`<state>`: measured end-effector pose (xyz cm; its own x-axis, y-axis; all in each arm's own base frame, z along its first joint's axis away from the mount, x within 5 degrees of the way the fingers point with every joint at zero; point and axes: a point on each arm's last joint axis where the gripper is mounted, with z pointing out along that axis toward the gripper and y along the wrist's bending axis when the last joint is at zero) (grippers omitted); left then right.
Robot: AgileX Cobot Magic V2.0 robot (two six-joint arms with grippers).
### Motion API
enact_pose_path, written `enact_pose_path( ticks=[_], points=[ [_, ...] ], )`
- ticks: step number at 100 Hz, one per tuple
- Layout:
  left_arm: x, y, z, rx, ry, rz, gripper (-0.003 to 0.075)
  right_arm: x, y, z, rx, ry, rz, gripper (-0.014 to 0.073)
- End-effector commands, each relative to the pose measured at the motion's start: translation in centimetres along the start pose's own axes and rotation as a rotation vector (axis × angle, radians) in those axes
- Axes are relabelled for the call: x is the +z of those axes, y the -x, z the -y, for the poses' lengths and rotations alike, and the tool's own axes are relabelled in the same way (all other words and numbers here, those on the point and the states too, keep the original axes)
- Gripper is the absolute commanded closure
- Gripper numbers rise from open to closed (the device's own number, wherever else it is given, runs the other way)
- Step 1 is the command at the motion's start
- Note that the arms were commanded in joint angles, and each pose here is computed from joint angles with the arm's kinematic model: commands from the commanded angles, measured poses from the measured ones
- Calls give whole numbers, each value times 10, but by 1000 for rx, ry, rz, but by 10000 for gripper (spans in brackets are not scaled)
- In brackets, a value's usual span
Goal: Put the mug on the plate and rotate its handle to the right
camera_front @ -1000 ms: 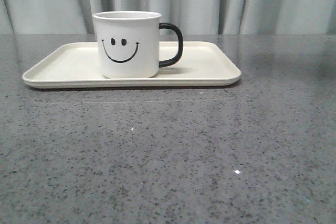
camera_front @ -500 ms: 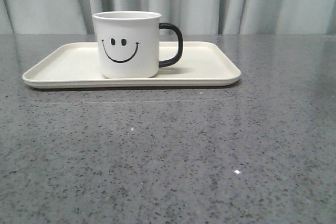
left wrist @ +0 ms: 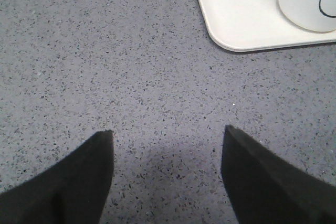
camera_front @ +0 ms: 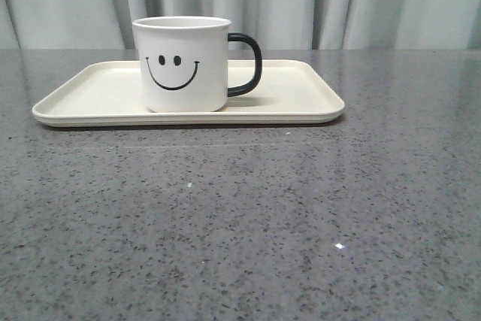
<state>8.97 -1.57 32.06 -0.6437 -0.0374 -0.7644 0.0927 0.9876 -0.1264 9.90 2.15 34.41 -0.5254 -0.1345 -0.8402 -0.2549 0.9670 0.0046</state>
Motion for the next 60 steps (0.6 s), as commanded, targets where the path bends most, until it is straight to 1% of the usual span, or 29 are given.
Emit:
enact_pose_path(
  ticks=[1,11,28,42,60],
  points=[
    [-5,11,2,-17,-20,82,279,-9,2,6,-3,-78,14,138],
    [-5,11,3,-21,-25,82,279,-15,-2,7,13,-103,6,138],
    [-5,11,3,-21,-25,82,279,-26,-8,4,36,-109,79,138],
    [-5,12,3,-22,-26,83,279,-26,-19,3,41,-115,122,138],
    [-5,12,3,-22,-26,83,280,-21,-28,4,44,-112,88,139]
  ],
)
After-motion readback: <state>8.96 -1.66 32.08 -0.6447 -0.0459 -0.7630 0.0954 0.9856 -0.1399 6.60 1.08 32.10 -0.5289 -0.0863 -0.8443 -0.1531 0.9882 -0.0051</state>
